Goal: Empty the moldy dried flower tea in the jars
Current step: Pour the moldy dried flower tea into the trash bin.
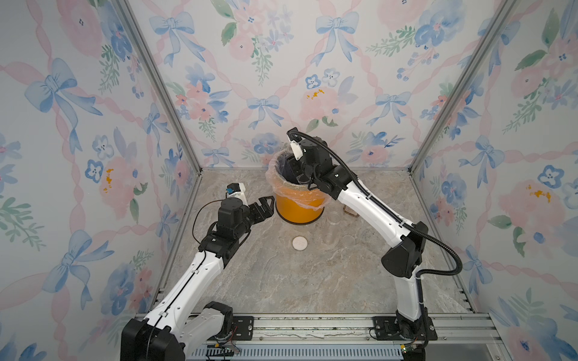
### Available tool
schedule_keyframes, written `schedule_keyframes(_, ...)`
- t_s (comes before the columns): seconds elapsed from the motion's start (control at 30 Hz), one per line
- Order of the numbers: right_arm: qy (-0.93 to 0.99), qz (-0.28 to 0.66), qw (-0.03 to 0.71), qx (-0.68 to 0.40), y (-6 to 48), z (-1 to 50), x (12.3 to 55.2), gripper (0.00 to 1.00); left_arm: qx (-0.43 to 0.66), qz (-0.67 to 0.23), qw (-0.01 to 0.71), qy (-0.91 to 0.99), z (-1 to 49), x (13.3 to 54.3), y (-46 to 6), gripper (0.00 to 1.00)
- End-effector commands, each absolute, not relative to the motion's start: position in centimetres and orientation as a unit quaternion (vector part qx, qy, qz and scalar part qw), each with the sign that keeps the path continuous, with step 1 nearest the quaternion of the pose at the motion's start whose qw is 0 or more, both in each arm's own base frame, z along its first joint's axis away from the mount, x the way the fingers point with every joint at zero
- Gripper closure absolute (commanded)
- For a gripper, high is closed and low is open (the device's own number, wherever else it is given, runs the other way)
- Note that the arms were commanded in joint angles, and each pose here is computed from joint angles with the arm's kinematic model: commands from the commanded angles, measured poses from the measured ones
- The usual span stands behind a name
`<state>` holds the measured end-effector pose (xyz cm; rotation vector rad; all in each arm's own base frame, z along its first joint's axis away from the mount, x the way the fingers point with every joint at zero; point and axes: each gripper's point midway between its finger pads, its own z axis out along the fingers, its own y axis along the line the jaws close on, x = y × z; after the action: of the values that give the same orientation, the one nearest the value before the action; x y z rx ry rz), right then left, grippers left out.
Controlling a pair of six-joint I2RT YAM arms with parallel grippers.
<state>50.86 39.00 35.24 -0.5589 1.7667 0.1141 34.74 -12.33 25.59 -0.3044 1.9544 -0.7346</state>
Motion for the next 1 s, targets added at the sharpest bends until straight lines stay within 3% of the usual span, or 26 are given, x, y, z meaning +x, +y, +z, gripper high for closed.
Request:
schedule_keyframes(0.0,0.779,0.122,0.602,-0.125,33.7,36.2,54.4,0.51,-0.128,-0.296,0.498,0.805,25.4,34.9,-11.9,0.02)
schedule_keyframes(0.07,0.78,0.193,0.591,-0.067,32.5,36.4,55.2,0.53,-0.128,-0.296,0.498,0.805,25.4,34.9,-11.9,0.02)
schedule_keyframes(0.13,0.778,0.192,0.592,-0.08,33.0,36.7,54.9,0.55,-0.129,-0.295,0.497,0.806,25.3,34.9,-11.9,0.02)
schedule_keyframes(0.27,0.754,0.013,0.619,-0.219,36.5,36.2,53.0,0.5,-0.128,-0.296,0.497,0.805,25.4,34.9,-11.9,0.02)
schedule_keyframes(0.37,0.746,-0.035,0.624,-0.23,36.5,36.3,53.1,0.49,-0.128,-0.297,0.498,0.805,25.5,34.9,-11.9,0.02)
schedule_keyframes(0.57,0.765,0.174,0.613,-0.092,34.3,37.3,54.5,0.59,-0.131,-0.297,0.499,0.804,25.5,34.7,-11.8,0.02)
schedule_keyframes(0.77,0.751,0.022,0.631,-0.195,36.6,37.2,53.0,0.55,-0.128,-0.3,0.499,0.803,25.7,34.7,-11.9,0.02)
schedule_keyframes(0.9,0.769,0.134,0.617,-0.105,34.1,37.6,54.4,0.59,-0.13,-0.3,0.499,0.802,25.6,34.6,-11.9,0.02)
schedule_keyframes(0.97,0.766,0.149,0.616,-0.112,34.7,37.6,54.3,0.6,-0.131,-0.304,0.498,0.801,25.8,34.6,-12.0,0.02)
